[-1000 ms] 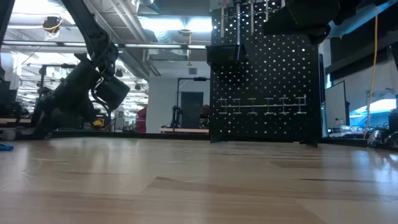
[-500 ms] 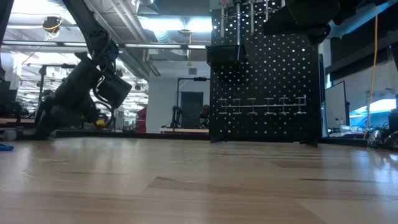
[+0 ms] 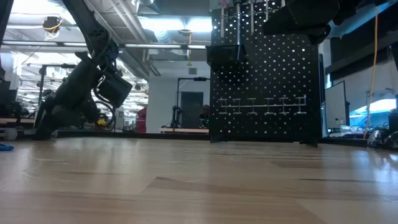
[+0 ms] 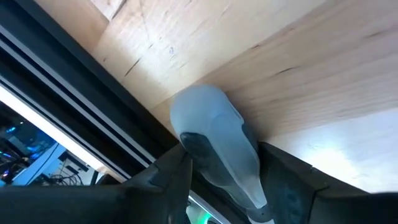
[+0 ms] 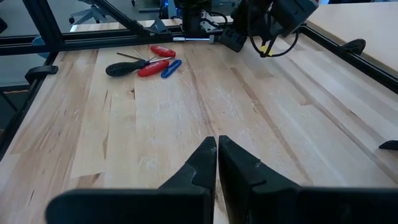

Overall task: Hang tools onto peg board
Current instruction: Hang the gray screwdriver on the black pegboard

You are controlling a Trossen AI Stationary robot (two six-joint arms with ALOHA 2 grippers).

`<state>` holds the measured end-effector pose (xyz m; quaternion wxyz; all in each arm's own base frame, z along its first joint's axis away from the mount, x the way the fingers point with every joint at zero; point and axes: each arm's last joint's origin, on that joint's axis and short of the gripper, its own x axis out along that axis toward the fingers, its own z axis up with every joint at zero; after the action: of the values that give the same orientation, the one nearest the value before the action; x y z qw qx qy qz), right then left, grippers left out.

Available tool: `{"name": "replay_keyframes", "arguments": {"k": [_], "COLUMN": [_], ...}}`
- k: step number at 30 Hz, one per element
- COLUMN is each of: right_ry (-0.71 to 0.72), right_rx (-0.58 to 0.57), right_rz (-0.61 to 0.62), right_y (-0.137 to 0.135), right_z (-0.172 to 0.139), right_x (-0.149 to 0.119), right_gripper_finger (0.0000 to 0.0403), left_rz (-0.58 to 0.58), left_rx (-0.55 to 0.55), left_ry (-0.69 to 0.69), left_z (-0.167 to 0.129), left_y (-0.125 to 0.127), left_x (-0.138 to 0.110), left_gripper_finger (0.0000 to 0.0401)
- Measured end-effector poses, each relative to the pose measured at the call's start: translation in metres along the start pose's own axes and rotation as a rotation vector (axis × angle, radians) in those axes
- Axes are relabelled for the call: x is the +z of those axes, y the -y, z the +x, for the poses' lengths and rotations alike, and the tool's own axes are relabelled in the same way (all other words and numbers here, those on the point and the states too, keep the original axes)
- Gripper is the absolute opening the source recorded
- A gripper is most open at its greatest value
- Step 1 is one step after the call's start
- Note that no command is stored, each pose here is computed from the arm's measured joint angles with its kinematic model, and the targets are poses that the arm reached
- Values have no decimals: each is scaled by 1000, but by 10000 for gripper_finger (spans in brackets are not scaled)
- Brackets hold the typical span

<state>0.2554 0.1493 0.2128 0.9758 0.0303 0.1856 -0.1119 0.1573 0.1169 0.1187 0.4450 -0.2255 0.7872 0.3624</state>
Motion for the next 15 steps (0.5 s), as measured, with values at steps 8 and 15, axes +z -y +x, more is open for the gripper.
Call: {"name": "replay_keyframes", "arguments": {"k": [8,15], "right_ry": [-9,-9], "right_rx": [21,21], "right_rz": [0,0], "right_y": [-1,-1], "right_z": [0,0], "right_x": [0,0], "right_gripper_finger": [19,19], "left_rz": [0,-15], "left_rx": [12,52], "left_ry": [14,71], "left_z": [0,-11], "left_y": [-2,0], "left_x": [2,9], "left_gripper_finger": [148,124]}}
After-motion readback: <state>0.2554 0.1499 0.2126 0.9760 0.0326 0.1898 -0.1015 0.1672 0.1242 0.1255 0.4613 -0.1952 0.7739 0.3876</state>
